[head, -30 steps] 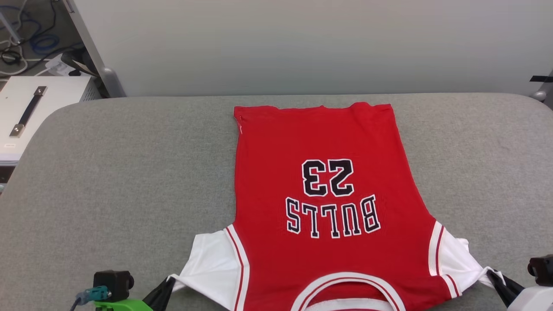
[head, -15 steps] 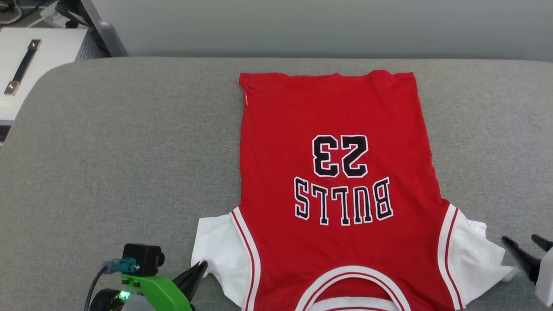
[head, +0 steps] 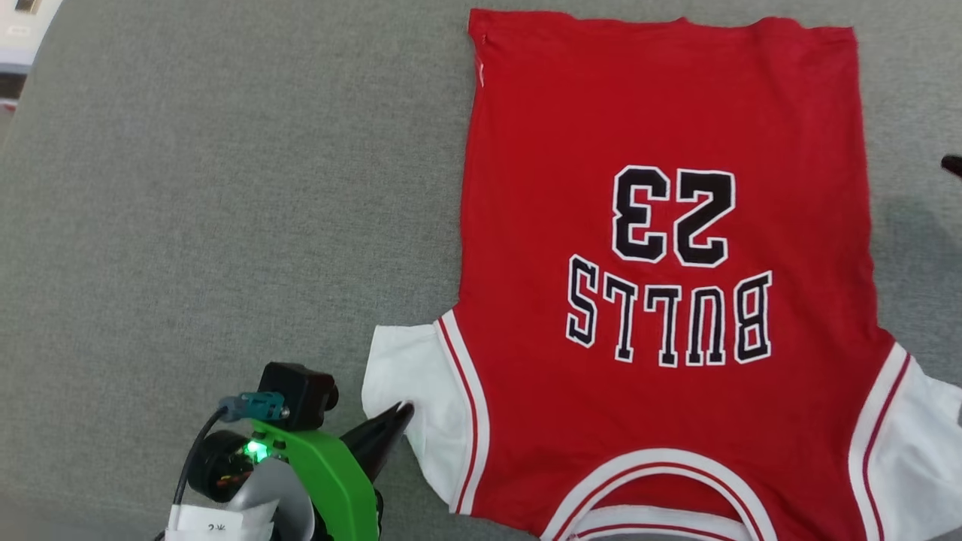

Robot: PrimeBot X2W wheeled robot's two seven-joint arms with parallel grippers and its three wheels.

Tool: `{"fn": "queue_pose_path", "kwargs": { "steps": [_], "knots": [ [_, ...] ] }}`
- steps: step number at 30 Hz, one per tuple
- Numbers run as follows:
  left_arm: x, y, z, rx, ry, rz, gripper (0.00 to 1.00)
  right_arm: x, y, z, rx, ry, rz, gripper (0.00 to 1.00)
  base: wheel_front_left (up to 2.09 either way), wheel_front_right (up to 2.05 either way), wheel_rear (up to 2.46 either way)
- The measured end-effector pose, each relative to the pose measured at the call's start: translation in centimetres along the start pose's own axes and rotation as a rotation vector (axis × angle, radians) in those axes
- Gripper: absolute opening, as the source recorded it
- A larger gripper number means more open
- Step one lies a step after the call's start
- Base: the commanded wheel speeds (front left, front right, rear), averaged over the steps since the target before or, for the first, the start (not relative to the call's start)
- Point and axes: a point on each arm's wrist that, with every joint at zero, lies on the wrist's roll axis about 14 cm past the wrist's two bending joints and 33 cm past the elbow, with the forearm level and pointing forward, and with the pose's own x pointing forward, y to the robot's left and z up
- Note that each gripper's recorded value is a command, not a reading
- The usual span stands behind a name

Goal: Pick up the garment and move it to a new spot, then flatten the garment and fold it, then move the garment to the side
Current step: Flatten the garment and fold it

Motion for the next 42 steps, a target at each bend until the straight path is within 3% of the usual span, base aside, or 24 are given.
{"fn": "queue_pose_path", "kwargs": {
  "steps": [7, 20, 29, 30, 31, 32, 33, 42],
  "knots": [
    [1.3, 0.7, -0.6, -0.062, 0.021, 0.021, 0.00, 6.3, 0.2, 4.1, 0.029, 0.047, -0.016, 1.00, 0.00, 0.00, 0.00],
    [1.4, 3.2, -1.4, -0.108, 0.028, 0.109, 0.00, 16.5, 1.9, 3.9, 0.054, 0.161, 0.001, 1.00, 0.00, 0.00, 0.00],
    [1.2, 4.4, -1.5, -0.133, 0.007, 0.158, 0.00, 19.8, 2.9, 3.3, 0.045, 0.190, 0.013, 1.00, 0.00, 0.00, 0.00],
    [1.2, 4.5, -1.6, -0.135, 0.008, 0.161, 0.00, 19.9, 2.9, 3.3, 0.044, 0.191, 0.015, 0.70, 0.00, 0.00, 0.00],
    [1.2, 4.5, -1.6, -0.135, 0.007, 0.162, 0.00, 19.8, 2.9, 3.3, 0.039, 0.192, 0.013, 0.33, 0.00, 0.00, 0.00],
    [1.2, 4.5, -1.6, -0.135, 0.007, 0.163, 0.00, 19.8, 2.9, 3.2, 0.036, 0.194, 0.011, 0.08, 0.00, 0.00, 0.00],
    [1.1, 4.6, -1.6, -0.135, 0.007, 0.164, 0.00, 19.7, 2.9, 3.2, 0.031, 0.195, 0.008, 0.00, 0.00, 0.00, 0.00],
    [1.0, 4.4, -1.3, -0.123, -0.007, 0.157, 0.00, 18.6, 2.5, 2.7, 0.008, 0.184, -0.010, 0.00, 0.00, 0.00, 0.00]
  ]
}}
